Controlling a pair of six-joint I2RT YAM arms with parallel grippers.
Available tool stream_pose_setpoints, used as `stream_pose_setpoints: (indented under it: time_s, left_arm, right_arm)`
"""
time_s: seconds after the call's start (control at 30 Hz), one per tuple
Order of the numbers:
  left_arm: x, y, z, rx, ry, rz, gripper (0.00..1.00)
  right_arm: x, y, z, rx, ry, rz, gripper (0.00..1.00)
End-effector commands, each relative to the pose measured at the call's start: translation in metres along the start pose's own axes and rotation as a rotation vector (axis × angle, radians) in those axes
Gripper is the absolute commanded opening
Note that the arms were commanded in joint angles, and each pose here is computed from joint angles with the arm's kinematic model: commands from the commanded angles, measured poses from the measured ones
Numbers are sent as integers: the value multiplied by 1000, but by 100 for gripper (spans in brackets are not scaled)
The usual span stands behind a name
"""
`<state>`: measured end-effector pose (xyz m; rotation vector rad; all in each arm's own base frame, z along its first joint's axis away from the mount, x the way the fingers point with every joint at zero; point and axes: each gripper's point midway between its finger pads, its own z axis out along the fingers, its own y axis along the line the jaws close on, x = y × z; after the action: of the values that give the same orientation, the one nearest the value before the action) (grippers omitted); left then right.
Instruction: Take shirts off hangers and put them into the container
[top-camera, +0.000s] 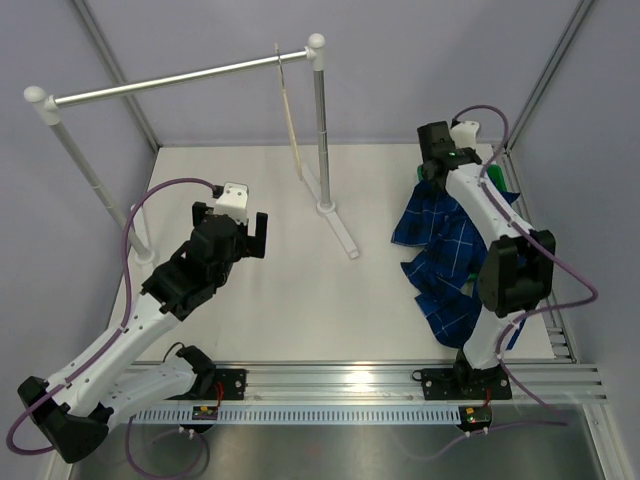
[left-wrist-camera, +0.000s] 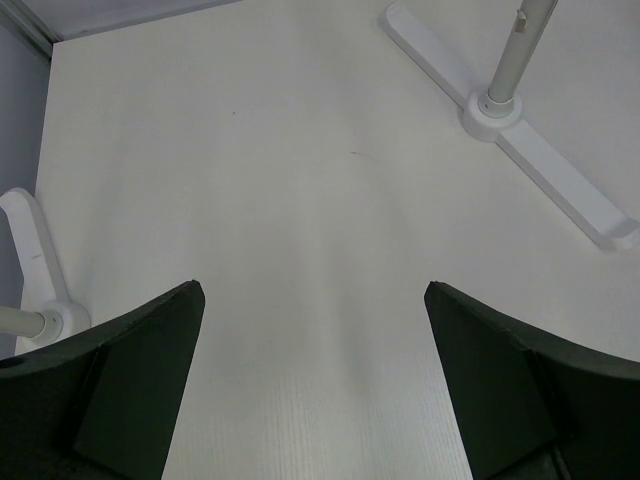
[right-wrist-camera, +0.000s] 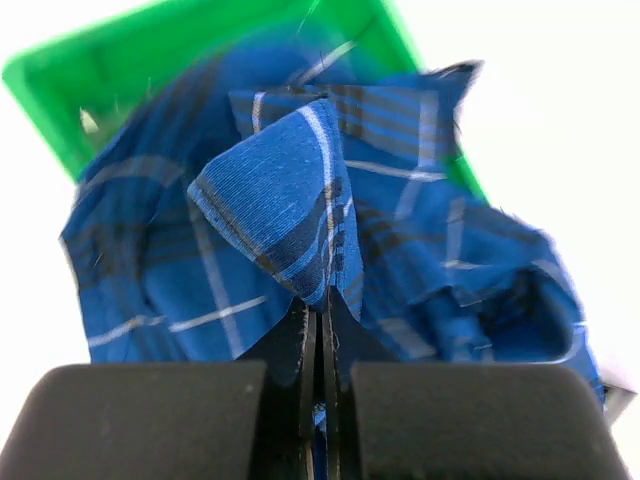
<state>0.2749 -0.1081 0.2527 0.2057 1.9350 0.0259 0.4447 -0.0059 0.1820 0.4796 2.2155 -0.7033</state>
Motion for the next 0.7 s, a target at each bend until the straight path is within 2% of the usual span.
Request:
stream_pose_setpoints:
  time_s: [0.0, 0.1, 0.23, 0.4, 0.57, 0.67]
  left_arm:
    - [-8, 1, -1, 0, -33, -18, 99]
    - [-7, 2, -1, -2, -32, -18, 99]
    - [-7, 1, -1, -2, -29, -16, 99]
    - [-6, 1, 0, -3, -28, -15, 99]
    - [-4, 1, 1, -6, -20, -9, 99]
    - [-5, 1, 1, -6, -22, -9, 99]
  right_arm:
    - [-20, -15, -6, -109, -27, 135, 0]
    - [1, -35, 23, -106, 88, 211, 0]
    - [47, -38, 65, -127, 233, 256, 1]
    - [94, -19, 95, -169, 381, 238, 7]
    - [106, -14, 104, -177, 430, 210, 11]
    - [86, -30, 92, -159, 355, 224, 22]
